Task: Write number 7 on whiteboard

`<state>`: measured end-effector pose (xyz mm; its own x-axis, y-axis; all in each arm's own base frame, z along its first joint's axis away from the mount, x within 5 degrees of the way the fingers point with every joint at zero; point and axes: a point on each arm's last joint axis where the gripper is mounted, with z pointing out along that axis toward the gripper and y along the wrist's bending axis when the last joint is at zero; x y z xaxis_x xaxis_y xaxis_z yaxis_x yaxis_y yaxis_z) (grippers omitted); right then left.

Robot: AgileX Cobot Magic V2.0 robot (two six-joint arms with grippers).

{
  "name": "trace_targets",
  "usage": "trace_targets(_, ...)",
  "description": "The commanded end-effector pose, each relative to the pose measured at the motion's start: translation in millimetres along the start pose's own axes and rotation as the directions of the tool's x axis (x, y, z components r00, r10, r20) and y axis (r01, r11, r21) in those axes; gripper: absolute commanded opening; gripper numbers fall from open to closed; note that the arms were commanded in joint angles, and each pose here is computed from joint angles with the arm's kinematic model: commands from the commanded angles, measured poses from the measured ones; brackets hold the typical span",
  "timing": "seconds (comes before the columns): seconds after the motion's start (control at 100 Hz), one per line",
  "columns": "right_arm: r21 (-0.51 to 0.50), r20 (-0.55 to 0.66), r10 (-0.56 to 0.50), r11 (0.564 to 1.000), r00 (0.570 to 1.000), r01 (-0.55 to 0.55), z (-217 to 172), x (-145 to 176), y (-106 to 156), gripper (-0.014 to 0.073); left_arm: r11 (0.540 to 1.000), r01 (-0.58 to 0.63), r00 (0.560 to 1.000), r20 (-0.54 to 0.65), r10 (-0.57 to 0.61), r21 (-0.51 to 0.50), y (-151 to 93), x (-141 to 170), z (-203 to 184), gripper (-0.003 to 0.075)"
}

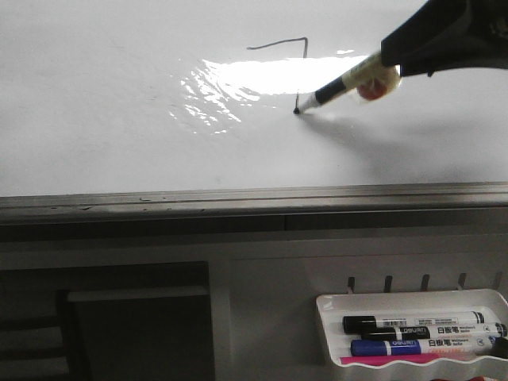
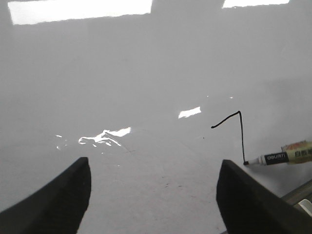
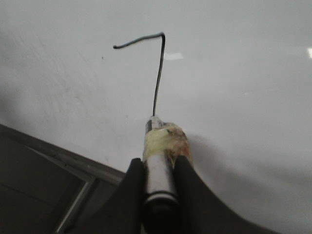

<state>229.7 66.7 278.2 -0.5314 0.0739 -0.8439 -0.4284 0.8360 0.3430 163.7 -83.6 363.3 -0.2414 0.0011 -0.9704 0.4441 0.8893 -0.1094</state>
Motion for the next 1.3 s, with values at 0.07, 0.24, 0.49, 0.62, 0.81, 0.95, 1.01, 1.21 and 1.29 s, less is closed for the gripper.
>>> trace_targets(0.07,0.059,0.001,-0.020,0.998,1.000,0.020,-5.0,4.8,-5.7,-0.0054,1.000,0.021,0.994,0.106,-0.021,0.000,-0.1,-15.9,-4.4,0.0491)
trace_targets(0.24,-0.028,0.079,-0.053,0.998,0.995,0.055,-29.7,-4.3,16.3,-0.0054,1.000,0.021,0.994,0.106,-0.021,0.000,-0.1,-15.9,-4.4,0.0491)
trace_targets(0.49,-0.138,0.167,-0.092,0.984,0.982,0.115,-63.0,-21.7,46.0,-0.0054,0.994,-0.070,0.994,0.093,0.062,0.087,-17.9,-13.1,-1.2,0.0491)
trace_targets(0.62,-0.204,0.139,-0.119,0.968,0.983,0.146,-68.1,-34.3,56.7,-0.0054,0.972,-0.133,0.990,0.079,0.120,0.195,-40.9,-6.6,6.4,0.0491)
trace_targets(0.81,-0.286,0.000,-0.172,0.944,0.985,0.165,-65.2,-47.8,64.1,-0.0054,0.925,-0.225,0.974,0.090,0.207,0.306,-70.7,3.5,19.9,0.0491)
trace_targets(0.95,-0.362,-0.061,-0.200,0.917,0.978,0.165,-61.1,-54.5,68.1,-0.0054,0.884,-0.288,0.957,0.093,0.273,0.369,-90.4,13.5,29.4,0.0491)
trace_targets(1.01,-0.373,-0.066,-0.203,0.913,0.977,0.164,-60.5,-56.6,68.8,-0.0054,0.868,-0.307,0.951,0.090,0.296,0.391,-97.5,16.7,32.5,0.0491)
trace_targets(1.21,-0.392,-0.081,-0.207,0.906,0.975,0.160,-59.1,-56.6,69.5,-0.0054,0.856,-0.312,0.948,0.071,0.310,0.412,-109.7,16.2,46.7,0.0491)
trace_targets(1.29,-0.393,-0.082,-0.207,0.906,0.975,0.159,-59.2,-56.4,69.6,-0.0054,0.852,-0.325,0.943,0.068,0.326,0.411,-112.3,15.9,52.3,0.0491)
